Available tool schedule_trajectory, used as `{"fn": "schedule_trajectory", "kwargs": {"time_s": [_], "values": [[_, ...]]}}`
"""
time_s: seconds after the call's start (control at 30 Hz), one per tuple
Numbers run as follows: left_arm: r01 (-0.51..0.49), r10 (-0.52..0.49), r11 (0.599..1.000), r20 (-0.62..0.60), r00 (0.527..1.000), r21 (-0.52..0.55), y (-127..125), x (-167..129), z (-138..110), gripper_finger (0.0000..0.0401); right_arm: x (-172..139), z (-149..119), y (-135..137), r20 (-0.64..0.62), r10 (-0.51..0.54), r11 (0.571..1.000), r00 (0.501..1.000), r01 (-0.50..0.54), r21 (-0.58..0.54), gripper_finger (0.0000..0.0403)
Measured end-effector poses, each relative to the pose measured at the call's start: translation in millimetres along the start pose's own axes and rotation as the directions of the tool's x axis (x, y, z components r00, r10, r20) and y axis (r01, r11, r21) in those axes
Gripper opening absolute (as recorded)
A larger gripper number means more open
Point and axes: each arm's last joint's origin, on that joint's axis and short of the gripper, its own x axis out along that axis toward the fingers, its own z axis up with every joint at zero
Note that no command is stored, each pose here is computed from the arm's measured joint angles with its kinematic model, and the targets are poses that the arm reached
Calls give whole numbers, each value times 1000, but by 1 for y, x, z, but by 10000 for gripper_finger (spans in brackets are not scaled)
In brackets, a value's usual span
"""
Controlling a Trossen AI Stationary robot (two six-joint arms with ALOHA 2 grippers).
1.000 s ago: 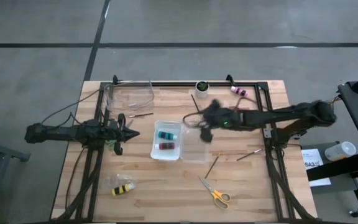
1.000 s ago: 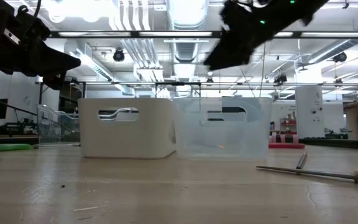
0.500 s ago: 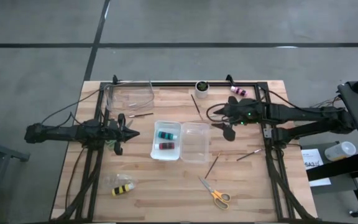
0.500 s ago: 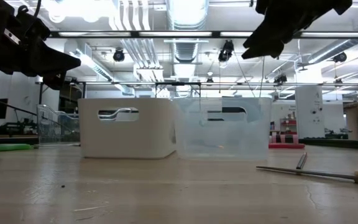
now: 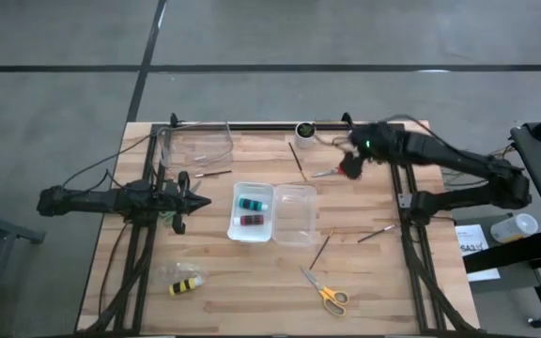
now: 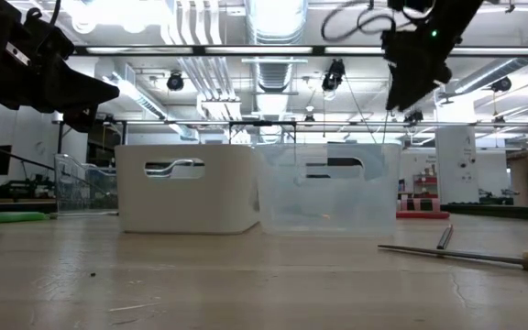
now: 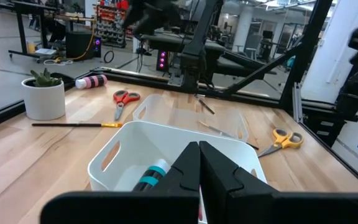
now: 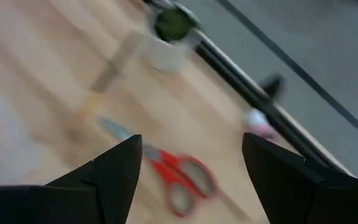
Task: Pick & Place Paint Supplies
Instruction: Put the pink paint bottle into the white bin
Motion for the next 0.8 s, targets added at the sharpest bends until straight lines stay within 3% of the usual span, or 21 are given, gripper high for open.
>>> {"fn": "schedule_trajectory", "kwargs": {"time_s": [0.17, 0.4, 0.6, 0.8], "values": [[0, 0, 1000, 0, 1000, 0, 0, 0, 0, 1, 15, 23, -36, -93, -98, 994, 991, 102, 44, 274], [0, 0, 1000, 0, 1000, 0, 0, 0, 0, 1, 56, 50, -69, -167, 25, 996, 986, -9, 91, 274], [0, 0, 1000, 0, 1000, 0, 0, 0, 0, 1, 98, 67, -77, -238, 19, 1000, 971, -21, -3, 274], [0, 0, 1000, 0, 1000, 0, 0, 0, 0, 1, 130, 70, -93, -455, -86, 996, 887, 67, -57, 274]]}}
